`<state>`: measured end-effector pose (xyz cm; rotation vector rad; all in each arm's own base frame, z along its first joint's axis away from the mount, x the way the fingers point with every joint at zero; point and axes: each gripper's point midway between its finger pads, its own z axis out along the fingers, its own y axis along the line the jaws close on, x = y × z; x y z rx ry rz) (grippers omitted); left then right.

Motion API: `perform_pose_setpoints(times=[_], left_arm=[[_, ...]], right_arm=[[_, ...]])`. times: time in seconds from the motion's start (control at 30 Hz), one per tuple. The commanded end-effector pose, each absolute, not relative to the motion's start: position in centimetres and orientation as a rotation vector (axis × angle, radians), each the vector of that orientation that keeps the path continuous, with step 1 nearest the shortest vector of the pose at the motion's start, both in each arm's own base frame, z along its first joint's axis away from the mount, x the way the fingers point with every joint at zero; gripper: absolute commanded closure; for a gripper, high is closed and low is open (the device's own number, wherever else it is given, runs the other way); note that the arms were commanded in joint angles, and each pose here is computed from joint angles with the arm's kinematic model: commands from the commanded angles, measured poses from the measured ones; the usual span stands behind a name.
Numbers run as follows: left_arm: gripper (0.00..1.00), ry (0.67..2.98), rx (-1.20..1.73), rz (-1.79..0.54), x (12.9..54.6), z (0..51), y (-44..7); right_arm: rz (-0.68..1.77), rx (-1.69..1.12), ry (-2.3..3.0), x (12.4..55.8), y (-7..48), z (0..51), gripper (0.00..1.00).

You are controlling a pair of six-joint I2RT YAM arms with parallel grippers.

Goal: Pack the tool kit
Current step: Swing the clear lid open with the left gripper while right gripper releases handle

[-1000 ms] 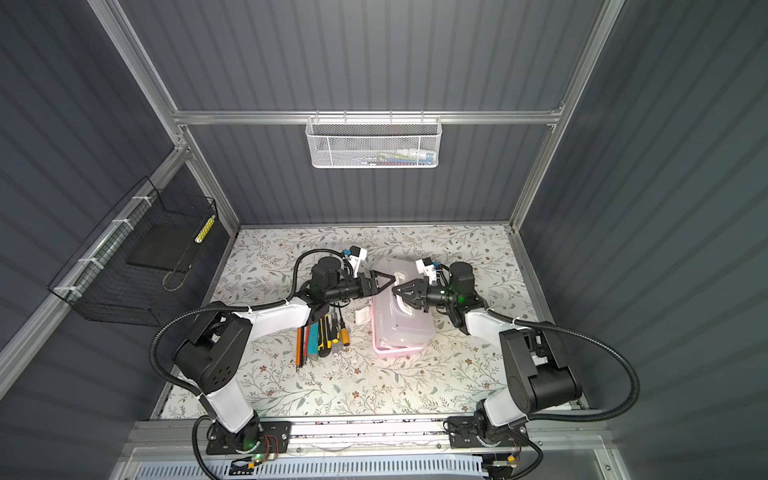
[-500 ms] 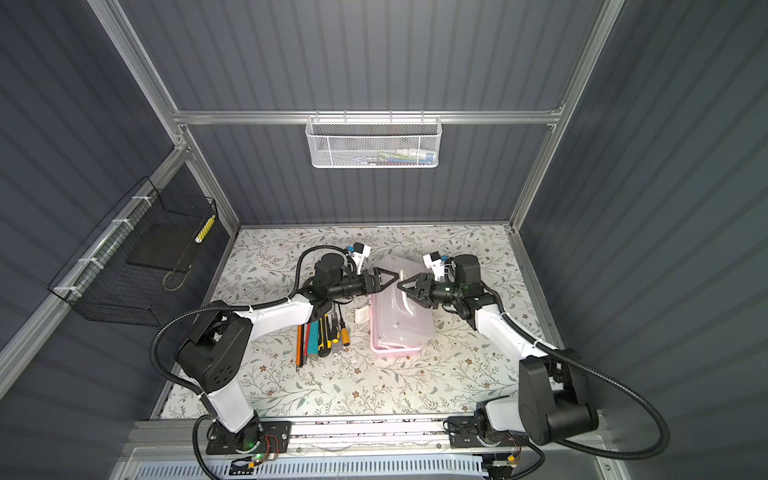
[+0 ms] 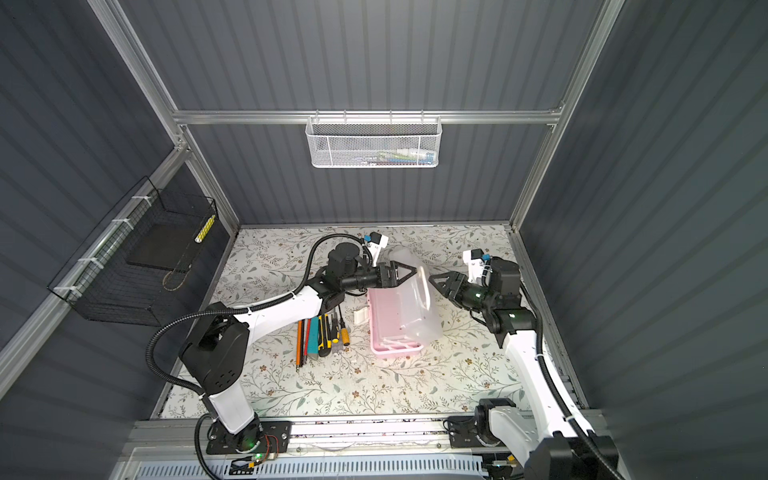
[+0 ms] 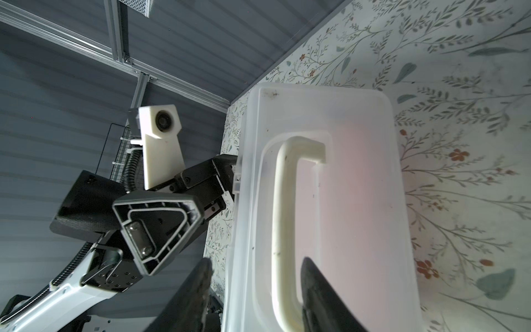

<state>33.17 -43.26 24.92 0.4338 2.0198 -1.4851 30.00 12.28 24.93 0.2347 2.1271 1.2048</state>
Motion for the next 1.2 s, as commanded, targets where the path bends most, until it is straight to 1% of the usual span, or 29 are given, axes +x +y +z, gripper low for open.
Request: perform_pose_setpoints(times=[0.0,0.17,0.33,0.37,0.63,0.87,1.03,1.17], left_arm=[[0.01,1.992,0.489,-1.468,33.3,25.8,-44.9],[0.00,2.002,0.491,-1.443,33.5,25.7,-45.2],[0.00,2.031,0.497,-1.374,33.9,25.1,-44.9],[0.00,1.998,0.509,-1.377,34.2,26.7,-45.3],[0.00,1.969,0.547,-1.430,35.0,27.9,-47.4],[0.00,2.023,0.554,-1.440,36.0,25.5,-49.0],[0.00,2.038,0.565,-1.373,36.1,25.4,-48.4],[0.00,2.046,0.570,-1.324,35.9,25.3,-47.6]], right_arm=[[1.094,0.283,2.176,29.2,10.9,23.3,0.48],[0.964,0.335,2.188,28.5,9.1,22.5,0.44],[0.843,0.367,2.209,28.2,7.5,21.9,0.42],[0.834,0.371,2.209,28.2,7.4,21.9,0.42],[0.826,0.379,2.206,28.2,7.1,21.9,0.41],[0.809,0.382,2.200,27.4,6.9,22.2,0.34],[0.790,0.380,2.189,27.0,6.6,22.9,0.27],[0.792,0.375,2.188,26.9,6.7,23.4,0.25]])
